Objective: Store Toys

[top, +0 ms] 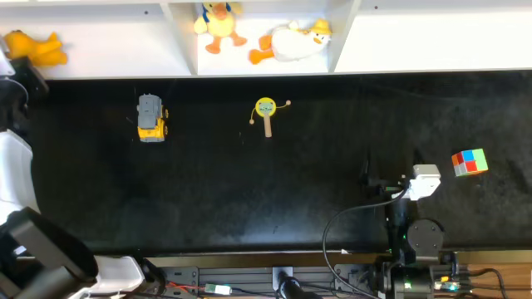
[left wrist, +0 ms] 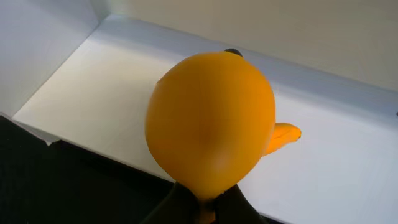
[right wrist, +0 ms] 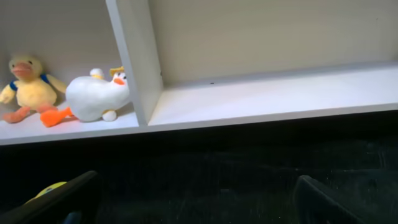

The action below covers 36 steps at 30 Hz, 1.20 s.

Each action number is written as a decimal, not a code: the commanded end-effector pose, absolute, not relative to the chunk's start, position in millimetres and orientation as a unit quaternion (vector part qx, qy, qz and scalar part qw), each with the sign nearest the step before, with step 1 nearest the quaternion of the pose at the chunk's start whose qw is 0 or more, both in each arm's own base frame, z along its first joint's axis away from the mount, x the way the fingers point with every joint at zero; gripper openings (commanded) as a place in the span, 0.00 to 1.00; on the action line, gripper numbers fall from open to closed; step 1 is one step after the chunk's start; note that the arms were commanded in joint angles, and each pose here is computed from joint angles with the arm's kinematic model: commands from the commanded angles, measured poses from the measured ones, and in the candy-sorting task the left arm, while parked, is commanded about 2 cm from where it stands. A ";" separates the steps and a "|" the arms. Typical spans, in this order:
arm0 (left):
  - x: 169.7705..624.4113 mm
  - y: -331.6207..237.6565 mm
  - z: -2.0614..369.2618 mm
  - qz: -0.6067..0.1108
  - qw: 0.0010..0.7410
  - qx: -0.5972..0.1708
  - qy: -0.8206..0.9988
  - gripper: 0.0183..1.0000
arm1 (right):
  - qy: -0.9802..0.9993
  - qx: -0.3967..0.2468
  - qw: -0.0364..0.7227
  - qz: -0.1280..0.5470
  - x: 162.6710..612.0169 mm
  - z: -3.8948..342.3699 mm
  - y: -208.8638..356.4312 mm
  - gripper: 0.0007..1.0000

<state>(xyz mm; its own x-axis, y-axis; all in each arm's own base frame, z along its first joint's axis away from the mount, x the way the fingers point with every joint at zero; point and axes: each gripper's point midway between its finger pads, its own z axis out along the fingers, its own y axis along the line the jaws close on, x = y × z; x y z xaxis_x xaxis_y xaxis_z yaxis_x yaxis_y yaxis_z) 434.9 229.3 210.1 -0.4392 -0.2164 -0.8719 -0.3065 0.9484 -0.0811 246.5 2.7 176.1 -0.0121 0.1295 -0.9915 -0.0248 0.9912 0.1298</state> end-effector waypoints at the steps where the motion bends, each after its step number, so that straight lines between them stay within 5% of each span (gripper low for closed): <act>1: 443.1 235.4 216.8 0.058 0.514 -0.145 0.843 0.02 | 0.710 0.039 0.701 0.058 246.7 172.0 2.7 1.00; 36: 465.6 231.4 206.0 0.056 0.530 -0.128 0.836 0.03 | 0.710 0.039 0.701 0.058 246.7 172.0 2.7 1.00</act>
